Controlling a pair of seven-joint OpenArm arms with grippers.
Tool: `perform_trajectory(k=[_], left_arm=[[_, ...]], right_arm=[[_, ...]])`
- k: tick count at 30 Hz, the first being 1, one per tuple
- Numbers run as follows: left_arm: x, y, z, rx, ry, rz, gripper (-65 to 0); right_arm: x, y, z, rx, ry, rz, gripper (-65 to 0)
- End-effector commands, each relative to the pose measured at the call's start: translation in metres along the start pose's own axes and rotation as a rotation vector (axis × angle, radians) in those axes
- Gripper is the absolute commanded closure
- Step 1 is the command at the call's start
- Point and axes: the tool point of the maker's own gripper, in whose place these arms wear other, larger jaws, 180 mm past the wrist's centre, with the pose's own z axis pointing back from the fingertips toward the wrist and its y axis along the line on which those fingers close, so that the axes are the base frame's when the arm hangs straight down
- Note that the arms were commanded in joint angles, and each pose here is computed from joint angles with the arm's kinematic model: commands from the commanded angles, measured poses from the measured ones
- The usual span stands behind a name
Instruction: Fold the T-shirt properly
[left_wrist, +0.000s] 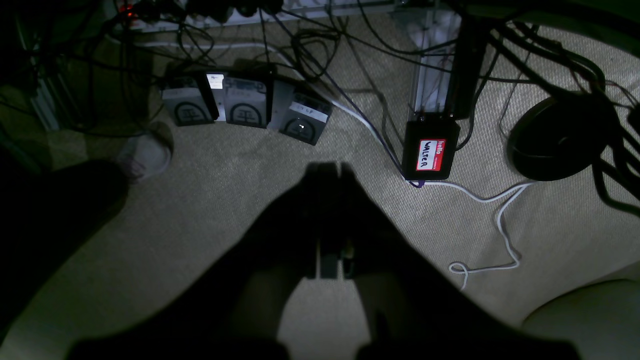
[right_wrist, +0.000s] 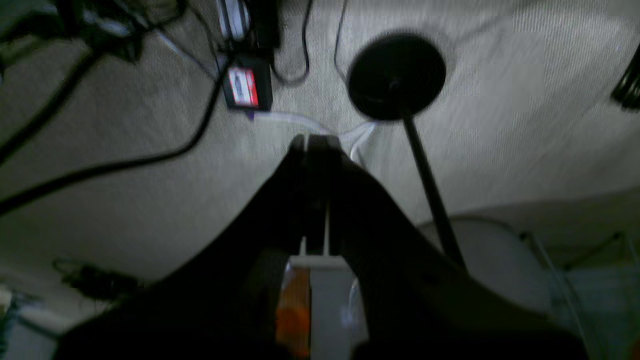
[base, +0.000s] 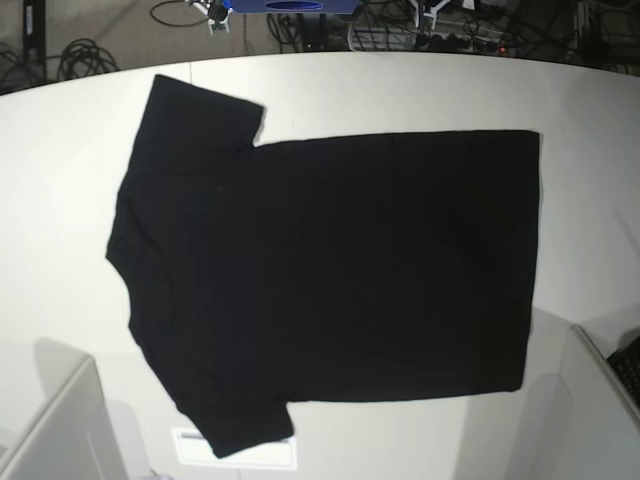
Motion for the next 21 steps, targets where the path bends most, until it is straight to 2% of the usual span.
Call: perform_trajectory(k=[1, 5, 9, 12, 15, 17, 21], left_arm=[[-0.023, 0.004, 0.004, 0.007, 0.034, -0.011, 0.0], [-0.029, 0.027, 0.015, 0.037, -0.019, -0.027, 0.0], [-0.035, 0.045, 0.035, 0.060, -0.081, -0.050, 0.0], [-0.047, 0.056, 0.053, 0.069, -0.107, -0.076, 0.0], [-0.059, 0.054, 0.075, 0.060, -0.137, -0.083, 0.0], [-0.060, 0.069, 0.094, 0.086, -0.171, -0.029, 0.0], [-0.048, 0.094, 0.133, 0.111, -0.259, 0.062, 0.0]], right_arm=[[-0.016, -0.006, 0.000, -0.014, 0.026, -0.038, 0.0], [-0.031, -0.023, 0.011, -0.046, 0.006, -0.120, 0.0], [-0.051, -0.036, 0.035, -0.075, 0.031, -0.125, 0.0], [-0.060, -0.044, 0.058, -0.096, 0.013, -0.132, 0.0], [-0.056, -0.058, 0.085, -0.134, -0.053, -0.203, 0.0], [-0.051, -0.074, 0.106, -0.178, -0.106, -0.275, 0.0], [-0.035, -0.099, 0.151, -0.252, -0.214, -0.328, 0.0]])
